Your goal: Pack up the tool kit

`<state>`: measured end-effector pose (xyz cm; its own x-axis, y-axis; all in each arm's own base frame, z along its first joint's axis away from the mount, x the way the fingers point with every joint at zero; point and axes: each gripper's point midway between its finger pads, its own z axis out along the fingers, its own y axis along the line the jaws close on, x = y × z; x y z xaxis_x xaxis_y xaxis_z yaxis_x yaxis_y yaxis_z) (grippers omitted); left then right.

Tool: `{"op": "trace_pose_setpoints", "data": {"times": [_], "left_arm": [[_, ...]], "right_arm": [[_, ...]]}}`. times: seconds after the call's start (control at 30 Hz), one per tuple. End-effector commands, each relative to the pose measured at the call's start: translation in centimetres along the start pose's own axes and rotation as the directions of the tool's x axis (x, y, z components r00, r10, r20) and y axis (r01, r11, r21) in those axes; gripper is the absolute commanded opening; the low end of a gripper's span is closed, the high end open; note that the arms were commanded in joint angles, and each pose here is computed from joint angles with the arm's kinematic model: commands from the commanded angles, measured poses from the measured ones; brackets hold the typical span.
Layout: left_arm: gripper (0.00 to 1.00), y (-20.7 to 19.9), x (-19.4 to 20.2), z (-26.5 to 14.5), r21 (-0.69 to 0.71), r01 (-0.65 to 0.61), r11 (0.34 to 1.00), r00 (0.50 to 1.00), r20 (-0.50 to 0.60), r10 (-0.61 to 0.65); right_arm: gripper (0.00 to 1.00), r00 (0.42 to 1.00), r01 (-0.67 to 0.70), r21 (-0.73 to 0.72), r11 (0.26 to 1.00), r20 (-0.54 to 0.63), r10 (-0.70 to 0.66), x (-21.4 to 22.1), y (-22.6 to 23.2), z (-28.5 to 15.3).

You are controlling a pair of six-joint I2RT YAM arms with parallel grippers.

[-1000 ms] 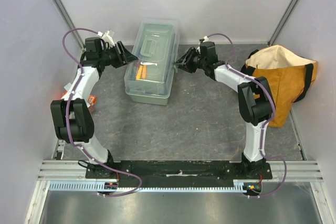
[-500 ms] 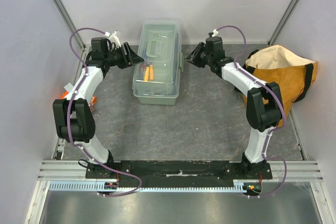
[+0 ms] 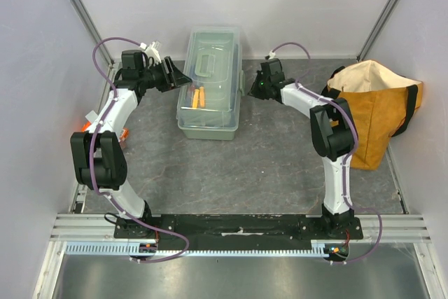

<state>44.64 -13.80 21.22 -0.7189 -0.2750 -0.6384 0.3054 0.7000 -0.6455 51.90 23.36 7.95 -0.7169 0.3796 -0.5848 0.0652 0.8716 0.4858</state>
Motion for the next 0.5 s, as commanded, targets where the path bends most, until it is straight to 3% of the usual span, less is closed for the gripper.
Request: {"op": "trace_pose_setpoints", "data": {"times": [0.0,0.2,0.47], "left_arm": [[0.63,0.6,9.6,1.4,-0.005,0.187,0.982,0.934,-0.308,-0.180],[0.60,-1.1,10.4,1.8,0.099,0.245,0.965,0.915,-0.351,-0.196],[0.59,-2.0,11.4,2.4,0.135,0.259,0.956,0.906,-0.377,-0.192]], "right_arm": [[0.04,0.988,0.145,-0.147,0.978,0.069,-0.136,-1.2,5.3,0.6],[0.04,0.970,0.230,-0.265,0.936,0.135,-0.200,-0.4,9.0,0.7],[0.05,0.955,0.286,-0.298,0.911,0.162,-0.247,0.4,9.6,0.9]]}}
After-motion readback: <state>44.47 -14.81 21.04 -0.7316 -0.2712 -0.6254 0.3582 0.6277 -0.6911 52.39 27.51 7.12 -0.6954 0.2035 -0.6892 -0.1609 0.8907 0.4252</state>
